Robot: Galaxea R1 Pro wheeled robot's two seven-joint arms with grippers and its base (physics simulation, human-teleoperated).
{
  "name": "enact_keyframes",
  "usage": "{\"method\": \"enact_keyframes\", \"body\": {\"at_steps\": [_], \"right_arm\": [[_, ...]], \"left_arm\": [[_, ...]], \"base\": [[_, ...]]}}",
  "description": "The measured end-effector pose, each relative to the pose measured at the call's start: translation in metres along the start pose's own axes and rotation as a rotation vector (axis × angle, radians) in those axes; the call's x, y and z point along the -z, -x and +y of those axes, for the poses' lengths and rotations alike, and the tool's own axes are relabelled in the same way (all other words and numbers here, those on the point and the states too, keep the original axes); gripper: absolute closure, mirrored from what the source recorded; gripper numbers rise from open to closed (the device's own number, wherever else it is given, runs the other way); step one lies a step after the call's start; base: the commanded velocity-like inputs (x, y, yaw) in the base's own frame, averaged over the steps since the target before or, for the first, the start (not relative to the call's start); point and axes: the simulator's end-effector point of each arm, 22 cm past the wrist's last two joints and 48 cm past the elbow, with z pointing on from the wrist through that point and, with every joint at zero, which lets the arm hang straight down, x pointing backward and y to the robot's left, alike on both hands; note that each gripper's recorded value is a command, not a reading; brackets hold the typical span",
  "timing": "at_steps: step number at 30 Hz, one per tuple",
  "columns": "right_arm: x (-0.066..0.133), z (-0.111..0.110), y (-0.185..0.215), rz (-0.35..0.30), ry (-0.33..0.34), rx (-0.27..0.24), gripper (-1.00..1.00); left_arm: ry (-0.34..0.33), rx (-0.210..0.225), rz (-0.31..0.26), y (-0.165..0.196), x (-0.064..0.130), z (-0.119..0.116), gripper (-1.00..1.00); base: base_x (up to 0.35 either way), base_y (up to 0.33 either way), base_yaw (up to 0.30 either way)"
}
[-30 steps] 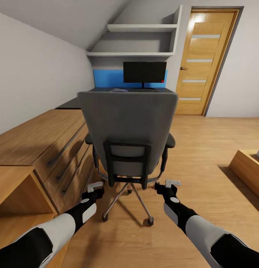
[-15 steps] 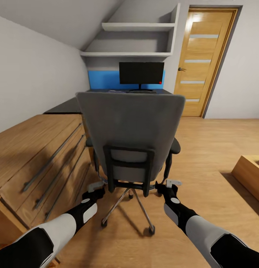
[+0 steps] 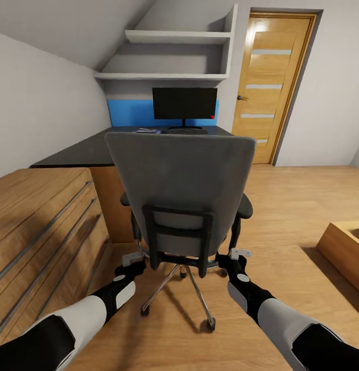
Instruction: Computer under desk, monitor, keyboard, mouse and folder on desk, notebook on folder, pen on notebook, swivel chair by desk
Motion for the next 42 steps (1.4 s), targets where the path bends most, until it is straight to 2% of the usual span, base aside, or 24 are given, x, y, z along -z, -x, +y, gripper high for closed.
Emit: {"method": "enact_keyframes", "body": {"at_steps": [23, 26, 31, 42], "right_arm": [[0.0002, -0.0003, -0.0008, 0.001, -0.004, -0.008, -1.0], [0.0002, -0.0025, -0.0012, 0.002, -0.013, -0.021, -1.0], [0.0, -0.0016, -0.0039, 0.007, -0.009, -0.015, -1.0], [-0.0001, 0.0001, -0.0026, 0.004, -0.003, -0.005, -1.0]], "left_arm": [[-0.002, -0.001, 0.0, -0.0003, 0.0, -0.0004, -1.0], [-0.01, -0.011, 0.001, -0.001, 0.0002, -0.0036, -1.0], [-0.008, -0.009, 0.003, -0.002, -0.0003, -0.003, -1.0], [-0.004, -0.006, 0.003, -0.0019, -0.0004, -0.0017, -1.0]], "base": [[0.32, -0.132, 0.028], [0.318, -0.158, 0.137], [0.318, -0.158, 0.186], [0.318, -0.158, 0.016]]}}
